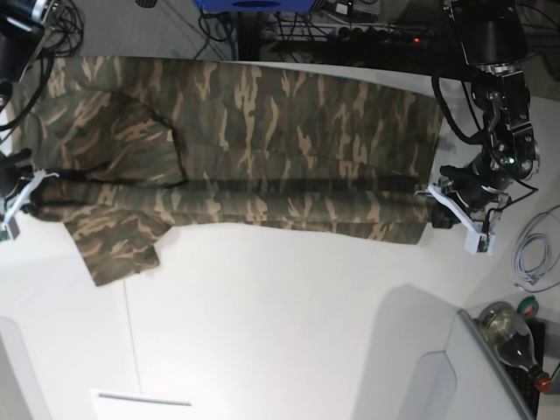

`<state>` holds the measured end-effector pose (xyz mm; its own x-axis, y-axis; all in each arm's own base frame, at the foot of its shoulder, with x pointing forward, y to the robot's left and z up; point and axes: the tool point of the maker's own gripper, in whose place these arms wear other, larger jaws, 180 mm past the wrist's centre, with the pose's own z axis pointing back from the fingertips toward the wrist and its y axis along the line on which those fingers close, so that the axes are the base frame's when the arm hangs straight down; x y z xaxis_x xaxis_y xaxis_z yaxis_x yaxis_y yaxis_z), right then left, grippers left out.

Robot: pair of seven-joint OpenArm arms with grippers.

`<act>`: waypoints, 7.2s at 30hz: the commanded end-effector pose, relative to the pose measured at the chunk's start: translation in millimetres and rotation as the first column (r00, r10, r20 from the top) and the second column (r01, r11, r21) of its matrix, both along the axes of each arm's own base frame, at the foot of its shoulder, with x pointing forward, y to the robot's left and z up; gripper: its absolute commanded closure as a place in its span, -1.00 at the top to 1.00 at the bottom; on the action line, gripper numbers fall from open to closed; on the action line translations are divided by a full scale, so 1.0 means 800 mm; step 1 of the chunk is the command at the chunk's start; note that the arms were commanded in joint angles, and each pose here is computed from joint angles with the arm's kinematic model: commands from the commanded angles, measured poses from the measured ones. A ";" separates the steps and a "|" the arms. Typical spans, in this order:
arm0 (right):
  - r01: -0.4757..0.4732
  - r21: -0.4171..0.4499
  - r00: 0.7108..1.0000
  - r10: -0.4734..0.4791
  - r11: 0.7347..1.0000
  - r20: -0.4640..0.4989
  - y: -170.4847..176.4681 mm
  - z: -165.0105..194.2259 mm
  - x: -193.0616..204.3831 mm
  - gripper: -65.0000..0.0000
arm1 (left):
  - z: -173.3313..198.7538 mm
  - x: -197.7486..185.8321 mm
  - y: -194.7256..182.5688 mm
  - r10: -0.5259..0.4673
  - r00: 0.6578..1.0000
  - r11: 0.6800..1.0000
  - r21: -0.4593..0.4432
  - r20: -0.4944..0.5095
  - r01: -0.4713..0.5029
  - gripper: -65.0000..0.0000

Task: Layout the t-shirt on the table in an organized manner, then fold the t-shirt properly
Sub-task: 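Drag the folded edge back toward the collar with both grippers and release, then move the right gripper to the shirt's sleeve end and grasp it, then grasp the shirt's opposite end with the left gripper, then fold both shirt ends inward toward the middle with both grippers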

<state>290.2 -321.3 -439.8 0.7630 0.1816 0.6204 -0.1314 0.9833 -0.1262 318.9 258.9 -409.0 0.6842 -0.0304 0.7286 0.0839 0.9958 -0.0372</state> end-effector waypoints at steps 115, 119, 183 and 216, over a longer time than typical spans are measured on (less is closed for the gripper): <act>0.025 0.111 0.992 -0.011 0.994 -0.123 0.147 0.028 -0.176 -1.00 | 0.041 -0.141 0.171 0.246 0.968 0.963 0.097 0.051 -0.250 0.66; 0.055 0.182 0.989 -0.028 0.982 -0.147 0.156 -0.005 -0.184 -1.00 | 0.045 -0.134 0.170 0.245 0.967 0.964 0.094 0.064 -0.250 0.66; 0.103 0.295 0.967 -0.166 0.950 0.195 0.166 0.050 -0.129 -0.95 | -0.087 -0.084 -0.003 0.018 0.999 0.947 -0.319 -0.031 -0.027 0.59; 0.086 0.269 0.977 -0.134 0.959 0.167 0.169 0.060 -0.112 -0.94 | 0.020 -0.050 0.030 -0.076 0.980 0.986 -0.133 0.182 0.101 -1.00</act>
<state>193.8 -184.8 -403.1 0.6748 -0.0806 0.7335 -0.0165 0.9921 0.1242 272.0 280.7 -402.8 0.5717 0.0303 0.8199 0.1767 0.9713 -0.1590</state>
